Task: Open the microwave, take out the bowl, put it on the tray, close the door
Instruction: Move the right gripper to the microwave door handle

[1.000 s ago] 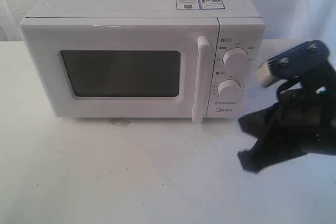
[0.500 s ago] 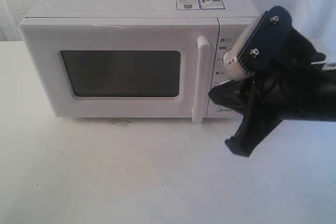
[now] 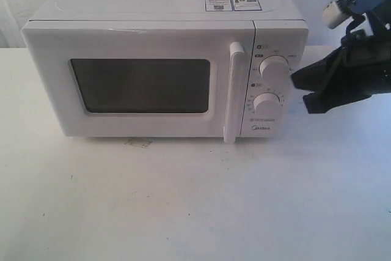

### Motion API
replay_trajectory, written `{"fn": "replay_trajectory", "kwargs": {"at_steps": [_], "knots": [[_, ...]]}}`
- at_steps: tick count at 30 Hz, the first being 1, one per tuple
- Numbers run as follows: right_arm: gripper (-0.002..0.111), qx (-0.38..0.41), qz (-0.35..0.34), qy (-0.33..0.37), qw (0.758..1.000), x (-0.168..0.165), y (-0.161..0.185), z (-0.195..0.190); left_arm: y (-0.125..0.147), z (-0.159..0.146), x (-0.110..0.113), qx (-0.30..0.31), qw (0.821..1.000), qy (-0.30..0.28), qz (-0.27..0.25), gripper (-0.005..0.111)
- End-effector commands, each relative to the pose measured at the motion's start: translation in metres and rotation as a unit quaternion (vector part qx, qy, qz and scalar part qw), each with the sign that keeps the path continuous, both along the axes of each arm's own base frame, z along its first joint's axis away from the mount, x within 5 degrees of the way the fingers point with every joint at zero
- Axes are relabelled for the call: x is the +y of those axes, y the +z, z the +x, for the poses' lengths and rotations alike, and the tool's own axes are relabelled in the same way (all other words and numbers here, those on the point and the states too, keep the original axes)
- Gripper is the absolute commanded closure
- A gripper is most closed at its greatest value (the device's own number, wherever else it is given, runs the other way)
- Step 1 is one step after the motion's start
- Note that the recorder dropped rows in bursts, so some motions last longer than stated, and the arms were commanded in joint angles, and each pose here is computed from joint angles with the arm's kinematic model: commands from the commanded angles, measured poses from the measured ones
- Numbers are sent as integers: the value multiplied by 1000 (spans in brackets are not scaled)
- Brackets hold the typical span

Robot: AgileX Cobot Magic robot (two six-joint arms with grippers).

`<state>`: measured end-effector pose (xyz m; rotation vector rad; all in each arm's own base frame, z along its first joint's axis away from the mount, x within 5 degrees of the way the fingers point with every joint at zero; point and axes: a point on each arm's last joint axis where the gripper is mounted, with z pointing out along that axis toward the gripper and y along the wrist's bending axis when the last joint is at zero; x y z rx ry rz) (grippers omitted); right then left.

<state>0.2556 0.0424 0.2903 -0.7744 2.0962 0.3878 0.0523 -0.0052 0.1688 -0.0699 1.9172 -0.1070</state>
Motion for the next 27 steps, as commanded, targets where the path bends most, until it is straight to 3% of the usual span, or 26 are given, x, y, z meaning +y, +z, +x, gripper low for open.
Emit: {"fn": "replay_trajectory", "kwargs": {"at_steps": [1, 4, 9, 12, 18, 23, 27], "knots": [[108, 86, 83, 173, 978, 25, -10, -15, -1, 0, 0, -1, 1000, 2, -3, 107], [108, 135, 123, 226, 957, 36, -13, -22, -1, 0, 0, -1, 1000, 2, -3, 107], [108, 172, 168, 203, 949, 45, -14, -20, -1, 0, 0, -1, 1000, 2, -3, 107], [108, 109, 132, 216, 961, 44, -16, -14, -1, 0, 0, -1, 1000, 2, -3, 107], [108, 22, 46, 144, 988, 32, -22, 6, -1, 0, 0, -1, 1000, 2, -3, 107], [108, -2, 23, 98, 995, 26, -22, 15, -1, 0, 0, -1, 1000, 2, -3, 107], [95, -1, 39, 96, 995, 28, -20, 15, -1, 0, 0, -1, 1000, 2, -3, 107]]}}
